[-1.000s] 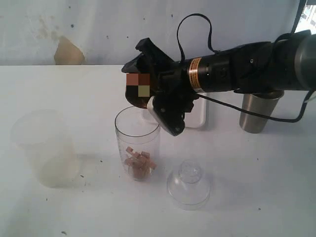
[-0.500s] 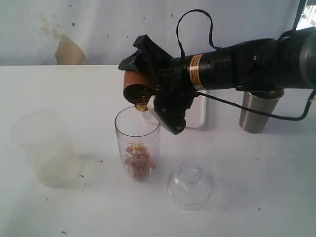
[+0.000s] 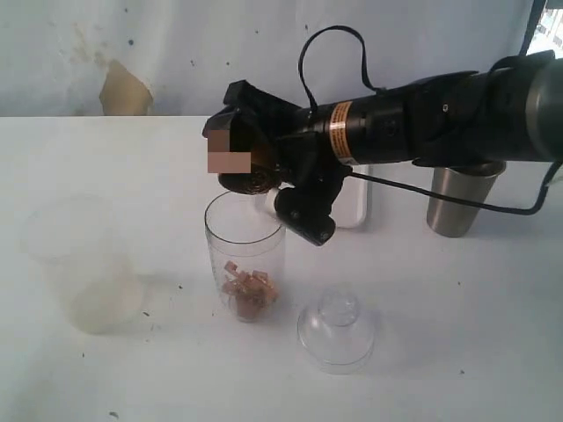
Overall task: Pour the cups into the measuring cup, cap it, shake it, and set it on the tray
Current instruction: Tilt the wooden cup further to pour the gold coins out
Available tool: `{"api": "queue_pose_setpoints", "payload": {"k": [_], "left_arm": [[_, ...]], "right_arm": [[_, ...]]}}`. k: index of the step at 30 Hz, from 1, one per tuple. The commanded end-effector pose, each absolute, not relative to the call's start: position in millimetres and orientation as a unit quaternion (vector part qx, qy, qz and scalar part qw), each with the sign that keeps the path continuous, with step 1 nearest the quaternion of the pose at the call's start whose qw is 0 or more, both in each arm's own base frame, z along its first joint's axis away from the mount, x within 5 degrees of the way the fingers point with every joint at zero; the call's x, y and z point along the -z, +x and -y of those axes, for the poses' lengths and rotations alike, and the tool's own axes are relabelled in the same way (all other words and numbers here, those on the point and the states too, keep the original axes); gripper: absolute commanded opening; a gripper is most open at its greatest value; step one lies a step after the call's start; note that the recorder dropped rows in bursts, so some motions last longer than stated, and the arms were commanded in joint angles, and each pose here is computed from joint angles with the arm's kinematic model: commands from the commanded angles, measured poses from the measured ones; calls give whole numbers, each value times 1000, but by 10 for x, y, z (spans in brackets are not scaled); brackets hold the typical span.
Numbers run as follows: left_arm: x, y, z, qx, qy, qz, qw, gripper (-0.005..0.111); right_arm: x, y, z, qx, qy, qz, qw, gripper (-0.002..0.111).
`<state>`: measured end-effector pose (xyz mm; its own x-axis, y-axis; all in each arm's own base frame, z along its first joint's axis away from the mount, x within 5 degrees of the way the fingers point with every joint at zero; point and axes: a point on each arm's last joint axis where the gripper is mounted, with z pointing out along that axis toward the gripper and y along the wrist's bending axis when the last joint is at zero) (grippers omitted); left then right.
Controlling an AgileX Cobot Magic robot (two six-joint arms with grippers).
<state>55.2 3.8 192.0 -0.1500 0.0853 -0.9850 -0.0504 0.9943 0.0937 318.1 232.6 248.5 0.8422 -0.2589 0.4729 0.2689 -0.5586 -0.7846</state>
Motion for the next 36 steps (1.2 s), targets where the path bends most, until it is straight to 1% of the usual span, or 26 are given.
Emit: {"api": "queue_pose_setpoints", "payload": {"k": [1,14,21,23,26,28,31,33,34,35,36], "left_arm": [[-1922,554,-35,-47,8,-756,653,0],[-1922,554,-35,-47,8,-756,653,0],[-1922,554,-35,-47,8,-756,653,0],[-1922,554,-35,-47,8,-756,653,0],[-1922,554,-35,-47,8,-756,653,0],[-1922,554,-35,-47,8,-756,653,0],[-1922,554,-35,-47,8,-756,653,0],[-1922,554,-35,-47,8,-756,653,0],[-1922,554,-35,-47,8,-756,653,0],[-1922,554,-35,-47,8,-756,653,0],[-1922,554,-35,-47,8,-756,653,0]], "right_arm": [[-2576,3156,-2356,297,-831,18,470,0],[-2650,3124,-2347,337,-831,43,441,0],[-2743,3034,-2346,341,-825,51,448,0],[-2693,2973,-2366,332,-829,55,447,0],[-2623,2987,-2350,344,-840,50,416,0],[-2647,3006,-2324,365,-842,45,396,0],[-2702,2974,-2352,345,-830,19,437,0],[-2694,2980,-2343,353,-833,28,425,0],[-2734,2984,-2327,378,-833,37,402,0],[-2771,2984,-2315,380,-830,22,408,0],[-2815,2960,-2339,352,-816,-25,457,0]]}}
